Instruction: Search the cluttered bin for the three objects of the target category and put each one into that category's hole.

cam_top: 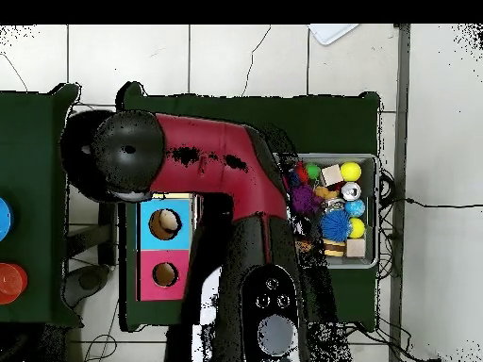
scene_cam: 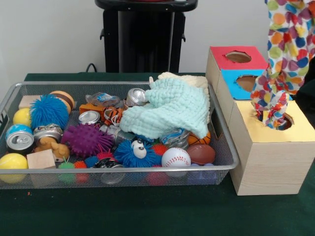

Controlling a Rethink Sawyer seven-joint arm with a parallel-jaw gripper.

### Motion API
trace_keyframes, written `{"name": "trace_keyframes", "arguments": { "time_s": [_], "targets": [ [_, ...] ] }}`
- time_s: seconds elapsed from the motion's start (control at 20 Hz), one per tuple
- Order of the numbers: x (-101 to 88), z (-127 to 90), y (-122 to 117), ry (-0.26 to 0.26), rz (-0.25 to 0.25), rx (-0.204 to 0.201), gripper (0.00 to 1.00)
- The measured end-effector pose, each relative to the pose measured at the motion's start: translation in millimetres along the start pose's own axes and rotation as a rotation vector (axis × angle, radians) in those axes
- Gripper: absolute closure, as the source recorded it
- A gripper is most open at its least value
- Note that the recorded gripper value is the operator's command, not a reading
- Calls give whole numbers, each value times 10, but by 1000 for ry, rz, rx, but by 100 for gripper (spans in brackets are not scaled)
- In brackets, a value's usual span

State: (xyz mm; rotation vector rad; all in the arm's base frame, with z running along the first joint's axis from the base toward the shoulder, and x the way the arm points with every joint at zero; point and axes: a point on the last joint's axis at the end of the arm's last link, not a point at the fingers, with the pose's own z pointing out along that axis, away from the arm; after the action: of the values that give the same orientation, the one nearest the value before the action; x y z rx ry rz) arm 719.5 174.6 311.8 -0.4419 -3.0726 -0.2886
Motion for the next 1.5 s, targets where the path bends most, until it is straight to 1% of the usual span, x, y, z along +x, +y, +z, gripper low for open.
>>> {"name": "trace_keyframes", "arguments": {
  "time_s": [0.15, 0.2, 0.35, 0.45, 0.55, 0.65, 0.9, 1.05, 1.3, 1.5],
  "targets": [
    [-24, 96, 148, -2, 24, 2, 100],
    [-19, 168, 200, 3, 36, 5, 100],
    [6, 333, 240, 15, 51, 16, 100],
    [28, 547, 206, 19, 49, 47, 100],
    [32, 678, 164, 15, 44, 69, 100],
    [19, 842, 94, 1, 38, 92, 100],
    [-40, 1152, -104, -39, 37, 129, 100],
    [-24, 1296, -221, -40, 38, 153, 100],
    [77, 1468, -334, -22, 46, 167, 100],
    [125, 1559, -385, -14, 55, 165, 100]
  ]
}}
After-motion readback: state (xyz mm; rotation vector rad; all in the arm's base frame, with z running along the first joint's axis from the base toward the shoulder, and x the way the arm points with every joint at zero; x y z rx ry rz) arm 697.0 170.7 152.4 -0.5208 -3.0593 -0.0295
